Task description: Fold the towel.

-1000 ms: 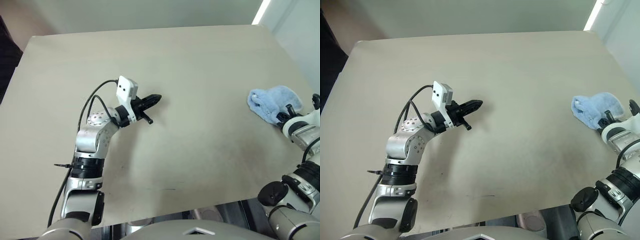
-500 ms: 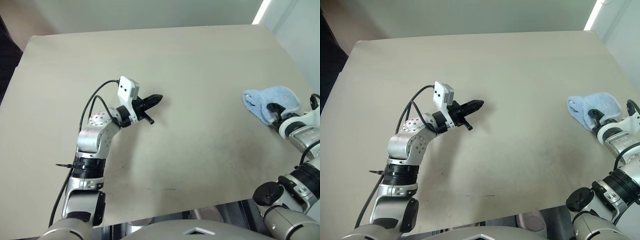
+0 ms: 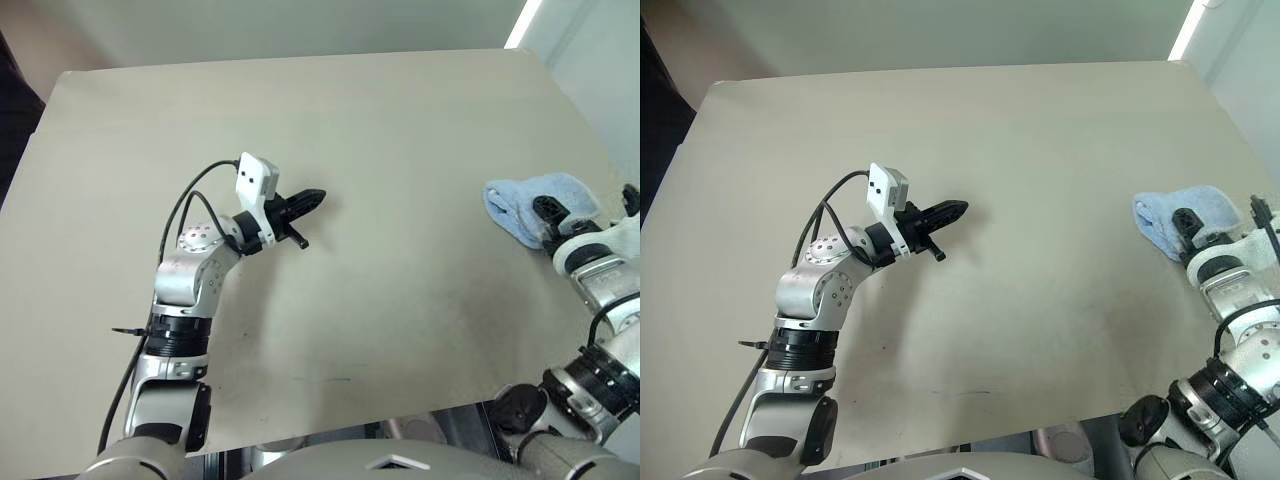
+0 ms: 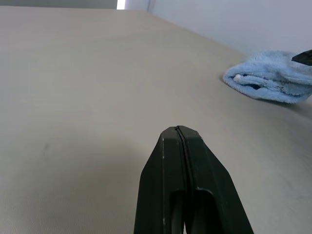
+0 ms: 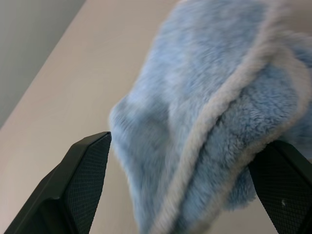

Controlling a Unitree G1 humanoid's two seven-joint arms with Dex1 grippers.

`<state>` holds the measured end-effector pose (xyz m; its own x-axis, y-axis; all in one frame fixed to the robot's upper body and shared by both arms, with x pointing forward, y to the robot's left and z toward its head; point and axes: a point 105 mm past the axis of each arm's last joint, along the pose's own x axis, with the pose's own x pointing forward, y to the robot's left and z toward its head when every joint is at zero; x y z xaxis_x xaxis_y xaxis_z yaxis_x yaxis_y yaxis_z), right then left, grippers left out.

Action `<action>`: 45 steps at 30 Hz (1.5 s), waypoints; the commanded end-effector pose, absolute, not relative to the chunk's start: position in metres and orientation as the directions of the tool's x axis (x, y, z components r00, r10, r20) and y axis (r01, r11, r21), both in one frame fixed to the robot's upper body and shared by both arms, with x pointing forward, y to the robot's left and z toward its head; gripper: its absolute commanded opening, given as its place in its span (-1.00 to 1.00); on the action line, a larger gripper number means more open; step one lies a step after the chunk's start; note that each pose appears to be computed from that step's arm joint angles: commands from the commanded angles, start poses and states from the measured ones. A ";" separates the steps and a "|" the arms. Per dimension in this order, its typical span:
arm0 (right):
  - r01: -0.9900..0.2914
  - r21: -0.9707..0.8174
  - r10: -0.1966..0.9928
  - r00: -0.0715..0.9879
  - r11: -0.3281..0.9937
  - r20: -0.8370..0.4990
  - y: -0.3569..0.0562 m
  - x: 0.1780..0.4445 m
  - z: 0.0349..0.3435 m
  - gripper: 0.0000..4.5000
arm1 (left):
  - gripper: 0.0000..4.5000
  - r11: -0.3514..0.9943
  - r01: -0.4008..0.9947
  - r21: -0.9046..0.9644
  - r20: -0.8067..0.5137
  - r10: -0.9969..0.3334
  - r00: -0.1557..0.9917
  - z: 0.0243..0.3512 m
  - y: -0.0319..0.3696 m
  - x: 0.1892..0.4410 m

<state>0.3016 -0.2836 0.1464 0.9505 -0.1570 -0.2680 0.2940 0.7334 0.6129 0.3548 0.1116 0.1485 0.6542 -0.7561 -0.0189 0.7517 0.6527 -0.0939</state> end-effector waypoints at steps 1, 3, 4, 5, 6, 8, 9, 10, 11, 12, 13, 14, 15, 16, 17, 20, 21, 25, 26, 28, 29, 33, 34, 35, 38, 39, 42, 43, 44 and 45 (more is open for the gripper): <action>0.245 0.514 -0.187 0.969 0.822 -0.162 -0.281 0.295 0.169 0.98 | -1.00 0.644 0.762 -0.074 0.013 -0.763 0.646 0.156 0.110 0.354; 0.253 0.457 -0.228 0.967 0.853 -0.111 -0.284 0.295 0.179 0.98 | -1.00 0.641 0.764 -0.075 0.014 -0.765 0.644 0.156 0.109 0.354; 0.236 0.427 -0.224 0.971 0.873 -0.077 -0.283 0.296 0.186 0.98 | -1.00 0.640 0.765 -0.075 0.014 -0.767 0.642 0.156 0.109 0.354; 0.213 0.399 -0.213 0.976 0.892 -0.045 -0.280 0.298 0.193 0.98 | -1.00 0.638 0.766 -0.075 0.015 -0.768 0.641 0.156 0.108 0.355; 0.187 0.377 -0.194 0.981 0.907 -0.020 -0.277 0.299 0.198 0.98 | -1.00 0.637 0.767 -0.075 0.015 -0.769 0.639 0.156 0.108 0.355; 0.098 0.327 -0.109 0.994 0.940 0.015 -0.262 0.304 0.205 0.98 | -1.00 0.635 0.769 -0.074 0.016 -0.770 0.638 0.156 0.107 0.355; 0.036 0.295 -0.046 0.998 0.955 0.030 -0.251 0.306 0.209 0.98 | -1.00 0.635 0.769 -0.073 0.016 -0.770 0.637 0.156 0.107 0.356; -0.026 0.271 0.018 0.999 0.962 0.034 -0.240 0.307 0.210 0.98 | -1.00 0.634 0.770 -0.073 0.016 -0.771 0.637 0.156 0.107 0.356; -0.094 0.240 0.090 0.996 0.966 0.027 -0.229 0.307 0.210 0.98 | -1.00 0.634 0.770 -0.071 0.016 -0.771 0.636 0.156 0.107 0.356; -0.183 0.194 0.186 0.983 0.964 0.004 -0.213 0.307 0.208 0.98 | -1.00 0.634 0.770 -0.070 0.015 -0.772 0.636 0.156 0.107 0.356; -0.254 0.158 0.260 0.966 0.954 -0.017 -0.200 0.307 0.205 0.98 | -1.00 0.634 0.770 -0.070 0.014 -0.772 0.636 0.156 0.108 0.356; -0.324 0.136 0.332 0.942 0.936 -0.042 -0.188 0.306 0.201 0.98 | -1.00 0.633 0.771 -0.070 0.013 -0.772 0.636 0.156 0.109 0.355; -0.377 0.125 0.386 0.920 0.918 -0.064 -0.179 0.306 0.197 0.98 | -1.00 0.633 0.771 -0.069 0.011 -0.772 0.635 0.156 0.109 0.355; -0.414 0.110 0.423 0.903 0.904 -0.077 -0.173 0.306 0.195 0.98 | -1.00 0.632 0.772 -0.068 0.008 -0.773 0.634 0.155 0.110 0.354; -0.455 0.102 0.464 0.881 0.885 -0.090 -0.165 0.308 0.192 0.98 | -1.00 0.631 0.773 -0.066 0.003 -0.775 0.633 0.154 0.111 0.354; -0.540 0.072 0.544 0.828 0.839 -0.134 -0.147 0.310 0.183 0.98 | -1.00 0.632 0.773 -0.051 -0.022 -0.775 0.632 0.151 0.116 0.350; -0.556 0.065 0.559 0.815 0.829 -0.155 -0.143 0.311 0.178 0.98 | -1.00 0.637 0.769 -0.045 -0.033 -0.771 0.637 0.150 0.120 0.349; -0.605 0.048 0.602 0.775 0.795 -0.192 -0.132 0.314 0.166 0.98 | -1.00 0.671 0.741 -0.037 -0.048 -0.742 0.669 0.148 0.138 0.346; -0.616 0.045 0.612 0.767 0.786 -0.194 -0.129 0.314 0.165 0.98 | -1.00 0.677 0.735 -0.037 -0.050 -0.736 0.675 0.148 0.140 0.345; -0.625 0.041 0.620 0.760 0.779 -0.193 -0.128 0.314 0.164 0.98 | -1.00 0.680 0.732 -0.037 -0.052 -0.733 0.678 0.147 0.142 0.344; -0.653 0.037 0.646 0.738 0.757 -0.193 -0.120 0.313 0.163 0.98 | -1.00 0.686 0.727 -0.040 -0.063 -0.727 0.683 0.145 0.147 0.341; -0.732 0.011 0.715 0.661 0.681 -0.228 -0.098 0.315 0.147 0.98 | -1.00 0.668 0.742 -0.057 -0.127 -0.742 0.659 0.132 0.161 0.317; -0.740 0.003 0.720 0.653 0.673 -0.234 -0.096 0.315 0.144 0.98 | -1.00 0.663 0.746 -0.062 -0.138 -0.746 0.651 0.130 0.163 0.313; -0.749 -0.009 0.726 0.645 0.663 -0.239 -0.095 0.316 0.142 0.98 | -1.00 0.658 0.750 -0.066 -0.148 -0.750 0.645 0.129 0.165 0.309; -0.784 -0.040 0.756 0.609 0.619 -0.239 -0.093 0.316 0.137 0.98 | -1.00 0.653 0.753 -0.082 -0.164 -0.754 0.636 0.128 0.176 0.296; -0.787 -0.046 0.759 0.607 0.615 -0.236 -0.092 0.318 0.137 0.98 | -1.00 0.654 0.751 -0.084 -0.168 -0.753 0.637 0.128 0.180 0.294; -0.786 -0.054 0.758 0.609 0.615 -0.232 -0.091 0.323 0.135 0.98 | -1.00 0.665 0.743 -0.079 -0.183 -0.742 0.645 0.128 0.189 0.291; -0.787 -0.070 0.757 0.611 0.613 -0.233 -0.093 0.325 0.135 0.98 | -1.00 0.669 0.739 -0.077 -0.178 -0.739 0.650 0.130 0.192 0.290; -0.788 -0.082 0.757 0.610 0.610 -0.232 -0.091 0.327 0.135 0.98 | -1.00 0.673 0.736 -0.076 -0.175 -0.736 0.655 0.132 0.197 0.289; -0.791 -0.092 0.760 0.608 0.605 -0.230 -0.092 0.327 0.135 0.98 | -1.00 0.678 0.732 -0.069 -0.172 -0.731 0.661 0.134 0.199 0.289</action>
